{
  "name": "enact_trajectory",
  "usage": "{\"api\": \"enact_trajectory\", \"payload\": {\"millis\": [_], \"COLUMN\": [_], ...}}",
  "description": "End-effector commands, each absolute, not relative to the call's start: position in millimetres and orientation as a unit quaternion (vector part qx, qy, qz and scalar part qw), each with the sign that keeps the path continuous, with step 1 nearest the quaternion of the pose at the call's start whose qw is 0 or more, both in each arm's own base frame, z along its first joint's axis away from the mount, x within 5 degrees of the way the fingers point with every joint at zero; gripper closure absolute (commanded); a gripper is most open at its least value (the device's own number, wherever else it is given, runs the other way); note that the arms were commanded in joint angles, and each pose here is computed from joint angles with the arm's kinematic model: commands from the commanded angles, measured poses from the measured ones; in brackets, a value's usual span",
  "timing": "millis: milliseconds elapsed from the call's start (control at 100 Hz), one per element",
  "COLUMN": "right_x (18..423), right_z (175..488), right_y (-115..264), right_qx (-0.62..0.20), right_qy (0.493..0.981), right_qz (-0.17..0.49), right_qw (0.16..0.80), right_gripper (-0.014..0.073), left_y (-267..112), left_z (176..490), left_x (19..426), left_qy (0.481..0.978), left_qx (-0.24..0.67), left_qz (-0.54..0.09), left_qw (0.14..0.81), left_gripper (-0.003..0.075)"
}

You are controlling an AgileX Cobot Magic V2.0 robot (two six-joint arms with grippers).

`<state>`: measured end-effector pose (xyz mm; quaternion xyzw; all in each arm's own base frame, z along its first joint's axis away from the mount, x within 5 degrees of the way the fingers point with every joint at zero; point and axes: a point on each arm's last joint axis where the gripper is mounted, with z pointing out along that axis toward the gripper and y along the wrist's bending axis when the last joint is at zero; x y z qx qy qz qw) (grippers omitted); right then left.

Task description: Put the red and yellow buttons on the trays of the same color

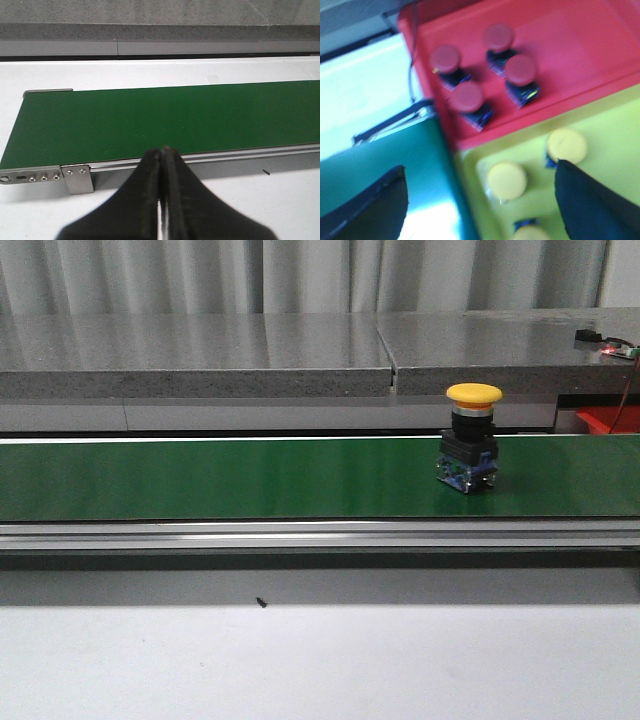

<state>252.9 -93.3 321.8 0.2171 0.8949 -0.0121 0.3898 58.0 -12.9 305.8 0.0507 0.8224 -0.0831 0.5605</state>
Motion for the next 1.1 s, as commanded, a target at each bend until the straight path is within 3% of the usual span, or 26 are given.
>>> {"api": "enact_trajectory", "payload": {"millis": [0, 190, 410, 740, 1090], "right_x": [247.1, 247.1, 248.7, 280.2, 316.9], "right_z": [338.8, 330.5, 324.5, 287.8, 275.3], "right_y": [-78.8, -38.6, 9.2, 32.5, 37.7], "right_qx": [0.181, 0.046, -0.131, -0.169, -0.139], "right_qy": [0.896, 0.938, 0.939, 0.941, 0.932], "right_qz": [-0.009, 0.017, 0.054, 0.108, 0.127], "right_qw": [0.405, 0.344, 0.315, 0.271, 0.311], "right_gripper": [-0.0007, -0.0007, -0.0007, -0.0007, -0.0006], "left_y": [-13.9, -13.9, -13.9, -13.9, -13.9], "left_z": [319.2, 319.2, 319.2, 319.2, 319.2], "left_x": [60.1, 60.1, 60.1, 60.1, 60.1], "left_qy": [0.798, 0.798, 0.798, 0.798, 0.798], "left_qx": [0.047, 0.047, 0.047, 0.047, 0.047], "left_qz": [-0.095, -0.095, -0.095, -0.095, -0.095], "left_qw": [0.594, 0.594, 0.594, 0.594, 0.594], "left_gripper": [0.0739, 0.0739, 0.0739, 0.0739, 0.0739]}}
